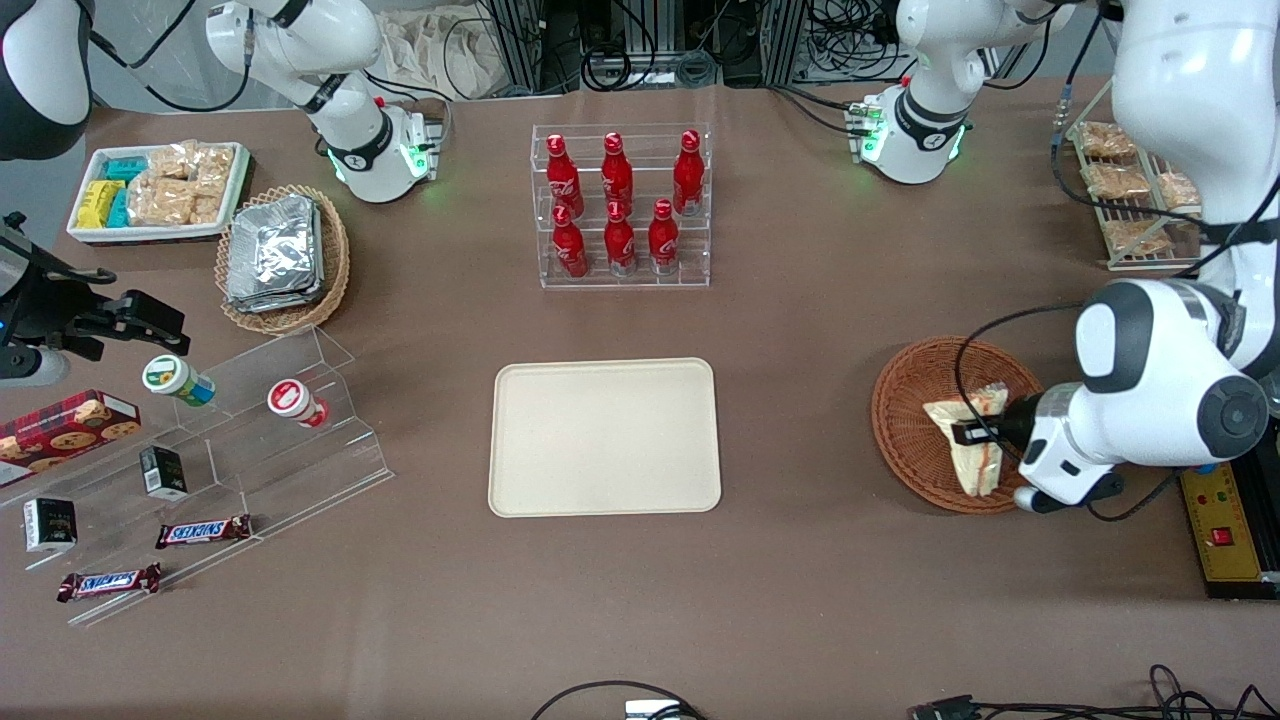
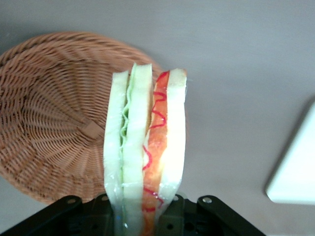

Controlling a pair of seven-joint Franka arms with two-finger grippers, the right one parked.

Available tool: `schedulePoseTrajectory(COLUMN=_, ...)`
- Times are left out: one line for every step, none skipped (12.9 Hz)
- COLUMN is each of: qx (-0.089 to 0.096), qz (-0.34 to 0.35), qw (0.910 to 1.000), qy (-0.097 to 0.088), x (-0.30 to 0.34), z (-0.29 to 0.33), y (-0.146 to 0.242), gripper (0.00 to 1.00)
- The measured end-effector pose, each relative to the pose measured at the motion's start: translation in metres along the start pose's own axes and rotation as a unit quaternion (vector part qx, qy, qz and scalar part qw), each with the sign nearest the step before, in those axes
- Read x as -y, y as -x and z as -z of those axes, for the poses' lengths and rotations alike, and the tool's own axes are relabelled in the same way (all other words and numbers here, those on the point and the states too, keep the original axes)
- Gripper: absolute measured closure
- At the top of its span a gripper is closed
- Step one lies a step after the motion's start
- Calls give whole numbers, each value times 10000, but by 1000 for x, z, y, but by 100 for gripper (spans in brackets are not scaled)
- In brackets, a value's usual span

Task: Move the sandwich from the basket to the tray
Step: 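Carry the sandwich with the left gripper over to the cream tray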

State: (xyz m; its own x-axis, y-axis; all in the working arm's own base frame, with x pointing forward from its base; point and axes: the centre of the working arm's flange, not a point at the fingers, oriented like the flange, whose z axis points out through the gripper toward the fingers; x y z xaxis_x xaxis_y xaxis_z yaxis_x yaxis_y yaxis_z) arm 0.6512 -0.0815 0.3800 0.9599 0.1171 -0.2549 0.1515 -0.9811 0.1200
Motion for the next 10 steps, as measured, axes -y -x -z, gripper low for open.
schedulePoseTrajectory(qx=-27, qz=-271, qw=9996, qy=-80, x=-33, z=17, y=9, gripper=80)
schedulePoseTrajectory(qx=-28, qz=-477, qw=9988, qy=-137, x=-64, z=25, y=17, gripper=80)
schedulePoseTrajectory(qx=-23, qz=-582, qw=9981, qy=-173, x=-90, z=24, y=22, gripper=81)
schedulePoseTrajectory(qx=-5, qz=-656, qw=9977, qy=-195, x=-113, z=17, y=25, gripper=81)
schedulePoseTrajectory(qx=33, qz=-700, qw=9973, qy=-218, x=-135, z=6, y=27, gripper=81)
schedulePoseTrajectory(qx=59, qz=-705, qw=9972, qy=-234, x=-159, z=-6, y=28, gripper=81)
schedulePoseTrajectory(qx=84, qz=-685, qw=9973, qy=-234, x=-184, z=-19, y=30, gripper=81)
schedulePoseTrajectory(qx=106, qz=-656, qw=9976, qy=-172, x=-208, z=-33, y=32, gripper=81)
schedulePoseTrajectory(qx=93, qz=-627, qw=9980, qy=-40, x=-230, z=-48, y=32, gripper=81)
schedulePoseTrajectory(qx=69, qz=-621, qw=9980, qy=101, x=-246, z=-63, y=31, gripper=81)
